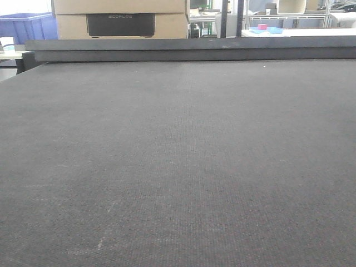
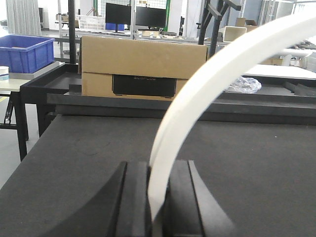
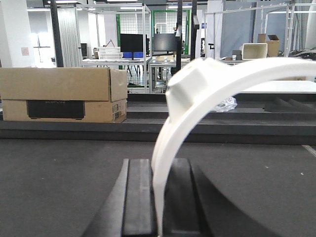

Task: Grab PVC pipe and place in blue bin
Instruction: 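Hold the pipe raised in both grippers as the base starts moving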

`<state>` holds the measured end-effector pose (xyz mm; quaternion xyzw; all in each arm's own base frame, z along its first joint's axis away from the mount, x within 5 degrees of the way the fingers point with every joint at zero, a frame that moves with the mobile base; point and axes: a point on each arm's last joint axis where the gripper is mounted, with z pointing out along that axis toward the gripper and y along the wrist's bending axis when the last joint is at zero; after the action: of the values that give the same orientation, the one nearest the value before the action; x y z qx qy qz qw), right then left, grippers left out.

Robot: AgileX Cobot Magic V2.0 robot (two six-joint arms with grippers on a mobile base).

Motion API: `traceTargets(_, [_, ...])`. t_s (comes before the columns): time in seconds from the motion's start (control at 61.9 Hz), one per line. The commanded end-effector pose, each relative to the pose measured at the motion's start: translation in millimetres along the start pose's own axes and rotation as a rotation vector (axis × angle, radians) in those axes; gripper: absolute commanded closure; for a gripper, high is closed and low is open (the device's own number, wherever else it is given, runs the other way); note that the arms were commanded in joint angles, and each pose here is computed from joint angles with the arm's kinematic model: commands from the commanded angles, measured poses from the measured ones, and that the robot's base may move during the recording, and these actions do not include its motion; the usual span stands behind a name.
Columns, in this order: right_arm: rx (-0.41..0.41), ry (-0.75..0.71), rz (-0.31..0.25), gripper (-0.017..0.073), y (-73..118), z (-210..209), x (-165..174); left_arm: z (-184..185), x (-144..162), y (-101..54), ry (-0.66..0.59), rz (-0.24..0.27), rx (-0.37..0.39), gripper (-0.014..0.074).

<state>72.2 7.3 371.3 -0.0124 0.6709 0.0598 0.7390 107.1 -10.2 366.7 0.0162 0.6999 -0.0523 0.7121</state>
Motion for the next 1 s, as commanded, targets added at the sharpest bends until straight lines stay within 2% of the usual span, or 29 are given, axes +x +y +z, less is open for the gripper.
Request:
traceTargets(0.0, [-0.008, -0.01, 0.012, 0.0714, 0.6, -1, -1, -2, -4, -1.5, -0.044, 0.0, 0.014, 0.0704])
traceTargets(0.145, [-0.075, 0.005, 0.018, 0.0714, 5.4, -1, 0, -3, -7, -5.8, -0.073, 0.006, 0.054, 0.0704])
traceTargets(0.274, [-0.134, 0.009, 0.011, 0.0714, 9.7, -2, 1, -3, -10, -7.2, -0.107, 0.087, 0.063, 0.0704])
traceTargets(0.549, [-0.147, 0.08, -0.017, 0.0714, 10.3, -2, 7, -3, -11, -7.2, -0.115, 0.087, 0.063, 0.0704])
traceTargets(0.985, [-0.148, 0.058, -0.016, 0.0714, 10.4, -2, 5, -3, -10, -7.2, -0.113, 0.087, 0.063, 0.0704])
